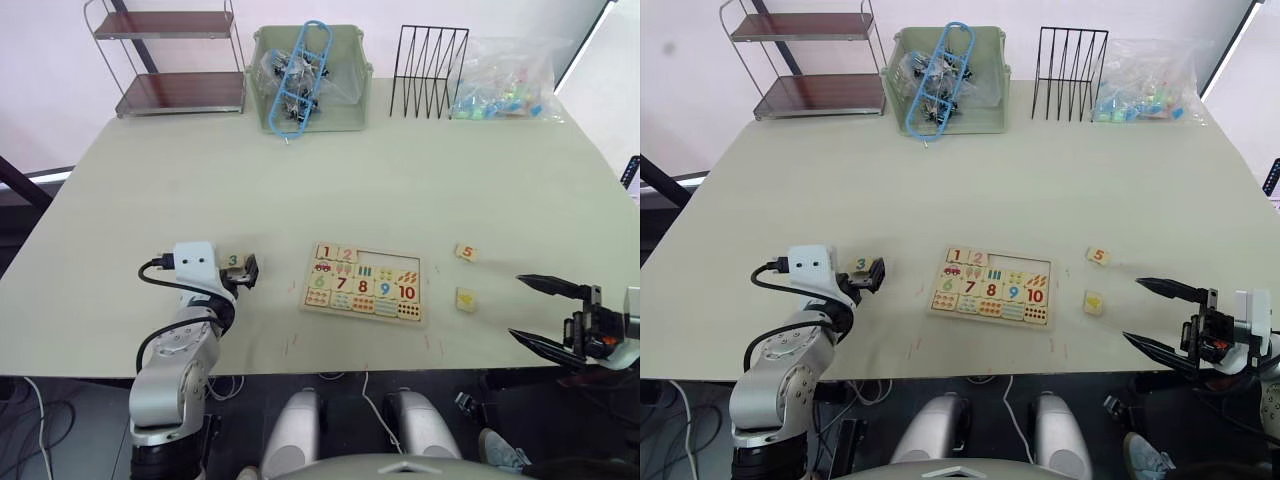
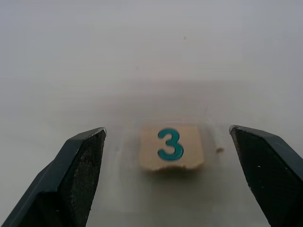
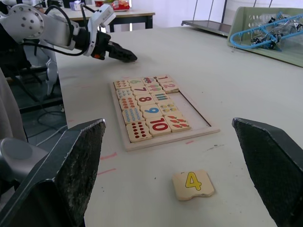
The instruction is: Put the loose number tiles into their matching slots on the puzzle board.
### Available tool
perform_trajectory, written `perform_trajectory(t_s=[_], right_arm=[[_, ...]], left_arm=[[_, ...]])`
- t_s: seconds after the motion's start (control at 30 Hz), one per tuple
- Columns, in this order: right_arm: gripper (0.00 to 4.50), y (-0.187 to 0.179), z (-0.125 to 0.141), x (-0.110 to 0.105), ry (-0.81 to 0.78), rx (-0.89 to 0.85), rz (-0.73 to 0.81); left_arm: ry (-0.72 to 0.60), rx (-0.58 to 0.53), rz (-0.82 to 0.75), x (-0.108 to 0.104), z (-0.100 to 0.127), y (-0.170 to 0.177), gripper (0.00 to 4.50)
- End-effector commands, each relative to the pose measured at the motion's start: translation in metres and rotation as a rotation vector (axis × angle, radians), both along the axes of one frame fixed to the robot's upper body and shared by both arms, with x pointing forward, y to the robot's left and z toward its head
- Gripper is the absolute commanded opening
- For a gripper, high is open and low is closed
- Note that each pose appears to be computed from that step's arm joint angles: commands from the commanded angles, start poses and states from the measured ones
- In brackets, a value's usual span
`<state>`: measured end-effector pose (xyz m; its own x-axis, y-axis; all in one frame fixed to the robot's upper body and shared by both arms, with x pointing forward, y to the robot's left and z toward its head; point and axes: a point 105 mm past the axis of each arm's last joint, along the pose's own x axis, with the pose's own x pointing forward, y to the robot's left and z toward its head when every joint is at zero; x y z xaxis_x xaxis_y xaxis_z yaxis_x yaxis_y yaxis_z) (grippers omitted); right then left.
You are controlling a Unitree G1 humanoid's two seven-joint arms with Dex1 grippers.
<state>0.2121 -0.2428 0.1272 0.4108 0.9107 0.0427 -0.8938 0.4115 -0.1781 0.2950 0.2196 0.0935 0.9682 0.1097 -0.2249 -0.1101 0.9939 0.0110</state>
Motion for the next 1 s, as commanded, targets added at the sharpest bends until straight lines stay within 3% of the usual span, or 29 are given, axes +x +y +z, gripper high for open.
perform_trajectory(t_s=[0.03,0.4,0.57,0.67,0.73,1.0], right_arm=[[4.5,-0.001,0.011,0.0,-0.042,-0.02,0.003],[4.5,-0.001,0.014,0.002,-0.053,-0.023,-0.006],[4.5,-0.001,0.014,0.003,-0.055,-0.02,-0.01],[4.5,0.001,0.016,0.003,-0.058,-0.02,-0.009],[4.5,0.002,0.017,0.004,-0.059,-0.019,-0.009],[4.5,0.004,0.017,0.005,-0.061,-0.013,-0.013]], left_arm=[[-0.009,0.021,0.011,0.004,0.003,-0.002,4.43],[0.052,0.007,0.047,0.003,-0.012,-0.001,4.43],[0.058,-0.004,0.041,0.001,-0.015,-0.004,2.94],[0.063,-0.007,0.039,0.0,-0.016,-0.005,2.39],[0.063,-0.009,0.036,0.0,-0.016,-0.005,1.54],[0.084,-0.019,-0.054,-0.02,-0.013,-0.02,1.54]])
